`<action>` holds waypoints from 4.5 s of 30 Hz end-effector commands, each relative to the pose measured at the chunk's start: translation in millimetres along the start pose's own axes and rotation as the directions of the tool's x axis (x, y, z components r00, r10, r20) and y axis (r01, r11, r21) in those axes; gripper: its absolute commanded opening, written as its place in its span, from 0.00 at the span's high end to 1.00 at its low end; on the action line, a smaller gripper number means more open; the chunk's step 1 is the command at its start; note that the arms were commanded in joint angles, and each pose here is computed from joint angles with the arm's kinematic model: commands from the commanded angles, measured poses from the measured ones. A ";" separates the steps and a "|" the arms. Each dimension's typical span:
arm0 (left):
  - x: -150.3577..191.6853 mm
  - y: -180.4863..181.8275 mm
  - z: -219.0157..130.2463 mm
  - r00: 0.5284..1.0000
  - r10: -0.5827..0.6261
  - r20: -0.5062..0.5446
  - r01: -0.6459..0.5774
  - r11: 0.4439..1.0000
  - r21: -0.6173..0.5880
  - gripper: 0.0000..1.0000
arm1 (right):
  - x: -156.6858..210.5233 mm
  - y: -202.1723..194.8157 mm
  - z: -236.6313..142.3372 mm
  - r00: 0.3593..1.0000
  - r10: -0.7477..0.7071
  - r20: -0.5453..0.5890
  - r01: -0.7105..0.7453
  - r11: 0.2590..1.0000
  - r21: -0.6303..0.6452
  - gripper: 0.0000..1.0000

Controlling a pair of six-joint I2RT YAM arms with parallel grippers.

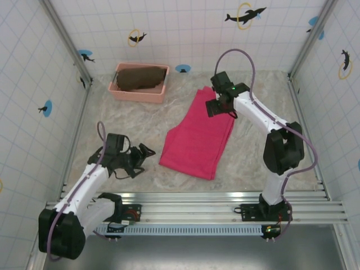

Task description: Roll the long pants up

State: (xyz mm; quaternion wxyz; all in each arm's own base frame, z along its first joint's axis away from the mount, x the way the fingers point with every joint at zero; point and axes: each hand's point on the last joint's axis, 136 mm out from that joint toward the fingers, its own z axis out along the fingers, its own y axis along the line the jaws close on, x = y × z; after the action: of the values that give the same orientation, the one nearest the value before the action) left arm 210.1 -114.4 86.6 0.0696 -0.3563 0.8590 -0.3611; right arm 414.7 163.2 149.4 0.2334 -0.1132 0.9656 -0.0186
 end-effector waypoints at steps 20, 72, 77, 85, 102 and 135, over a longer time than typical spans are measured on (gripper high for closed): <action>-14.8 -28.8 76.0 0.978 -0.105 0.178 0.092 0.993 0.078 0.23 | 114.0 -30.1 -85.0 0.998 -0.033 0.048 0.027 0.994 0.110 0.00; -3.9 -84.6 58.0 0.982 0.111 0.154 -0.090 0.987 -0.134 1.00 | 252.7 161.5 -52.7 0.785 -0.614 0.084 0.609 0.789 0.080 0.01; -8.1 -85.4 48.4 0.981 0.108 0.160 -0.087 0.987 -0.133 1.00 | 258.2 163.1 -29.3 0.779 -0.625 0.052 0.618 0.779 0.107 0.01; -15.5 -78.6 38.5 0.981 0.094 0.171 -0.068 0.987 -0.149 1.00 | 253.7 145.5 -7.3 0.796 -0.605 0.021 0.594 0.787 0.167 0.15; -42.8 -57.9 6.1 0.945 0.196 0.264 -0.115 0.950 -0.291 0.03 | 233.4 192.2 -36.3 0.696 -0.715 0.060 0.716 0.698 0.019 1.00; -27.5 -30.8 41.3 0.955 -0.091 0.284 0.103 0.994 -0.028 0.03 | 224.7 195.8 -19.9 0.765 -0.642 0.046 0.638 0.746 -0.189 1.00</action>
State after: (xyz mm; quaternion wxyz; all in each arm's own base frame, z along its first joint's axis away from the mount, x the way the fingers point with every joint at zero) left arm 253.6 -126.7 68.4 0.1614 -0.4452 0.8378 -0.2718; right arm 162.2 295.6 45.7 0.1757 -0.4649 0.8676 -0.0158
